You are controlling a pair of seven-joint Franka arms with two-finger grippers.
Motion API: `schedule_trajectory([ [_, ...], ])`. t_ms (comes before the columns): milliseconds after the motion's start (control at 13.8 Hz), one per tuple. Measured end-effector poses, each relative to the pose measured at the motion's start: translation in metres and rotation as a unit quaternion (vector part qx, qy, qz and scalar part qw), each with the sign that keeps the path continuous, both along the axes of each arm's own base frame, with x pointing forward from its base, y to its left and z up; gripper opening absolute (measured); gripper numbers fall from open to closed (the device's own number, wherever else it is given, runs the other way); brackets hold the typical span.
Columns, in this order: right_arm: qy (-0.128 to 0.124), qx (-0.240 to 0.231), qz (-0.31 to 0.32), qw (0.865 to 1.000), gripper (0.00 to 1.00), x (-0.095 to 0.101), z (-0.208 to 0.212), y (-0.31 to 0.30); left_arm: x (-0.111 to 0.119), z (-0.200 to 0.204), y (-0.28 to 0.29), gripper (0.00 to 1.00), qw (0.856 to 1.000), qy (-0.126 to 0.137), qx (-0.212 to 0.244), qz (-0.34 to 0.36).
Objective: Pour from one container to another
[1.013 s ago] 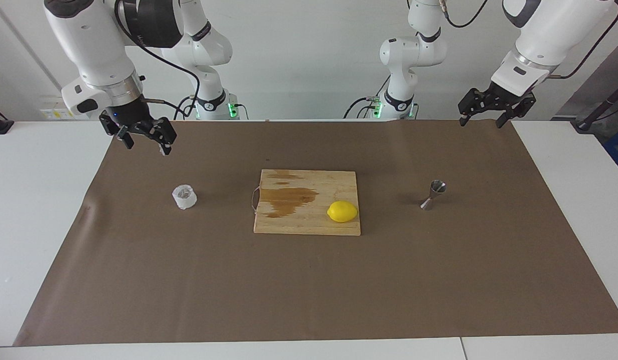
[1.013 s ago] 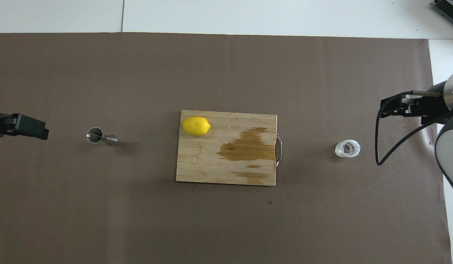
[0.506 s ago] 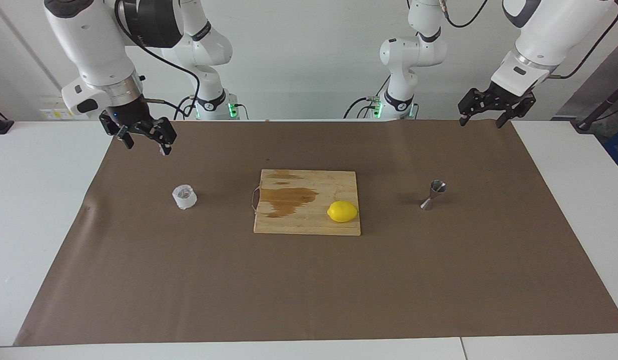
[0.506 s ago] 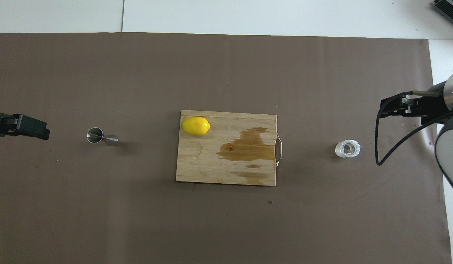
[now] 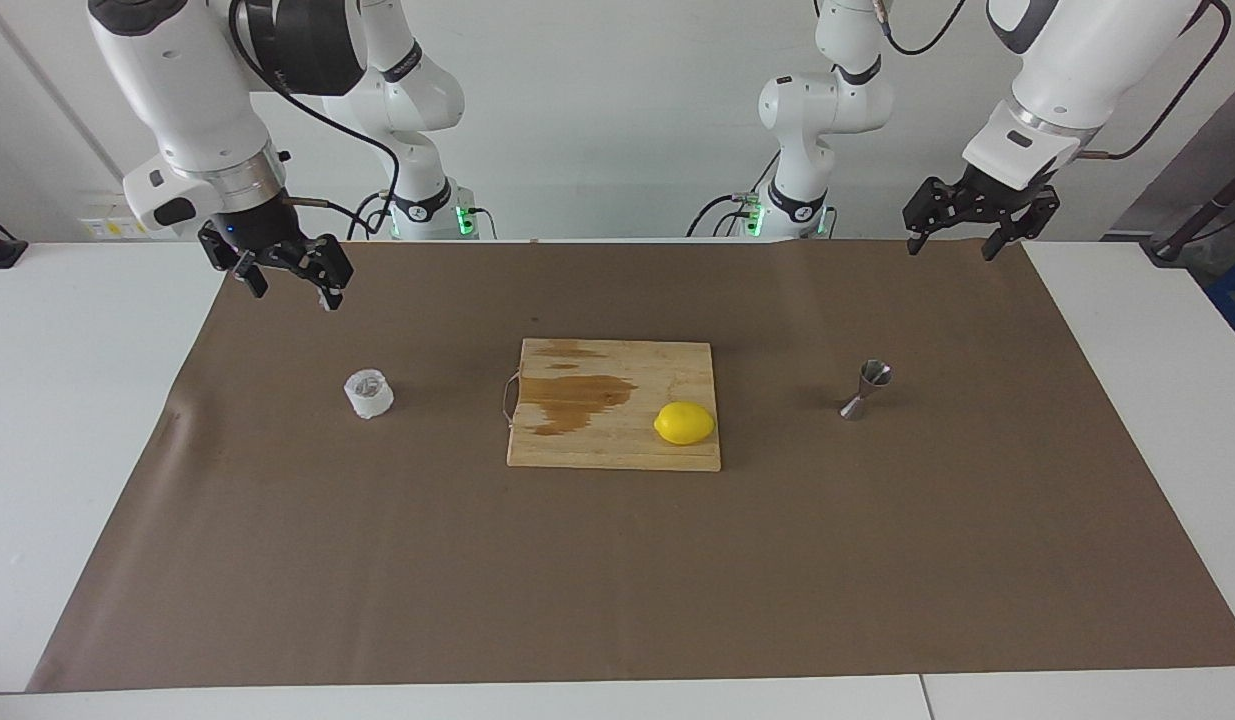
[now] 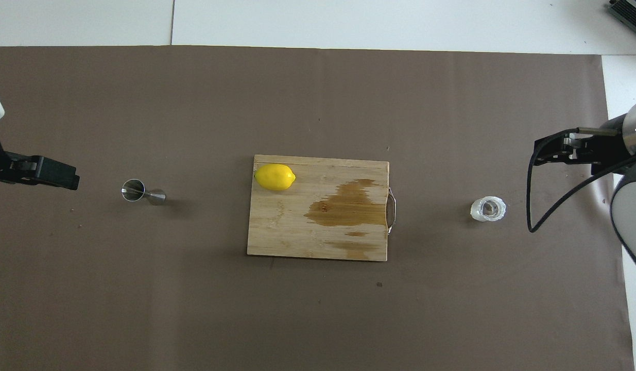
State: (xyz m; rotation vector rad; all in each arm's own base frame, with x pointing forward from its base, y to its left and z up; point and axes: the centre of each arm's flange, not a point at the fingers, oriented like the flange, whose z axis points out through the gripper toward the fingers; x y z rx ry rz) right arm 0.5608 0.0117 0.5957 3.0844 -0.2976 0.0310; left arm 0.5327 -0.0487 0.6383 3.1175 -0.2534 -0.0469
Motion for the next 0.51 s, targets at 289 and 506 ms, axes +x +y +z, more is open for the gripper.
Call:
schedule_trajectory([
  [289,0.0,0.0,0.0,1.0,1.0,0.0,0.0,0.0,0.001,0.001,0.004,1.0,1.0,-0.003,-0.009,0.007],
  [506,0.0,0.0,0.0,1.0,1.0,0.0,0.0,0.0,0.008,-0.01,0.011,1.0,1.0,0.008,-0.013,0.02],
])
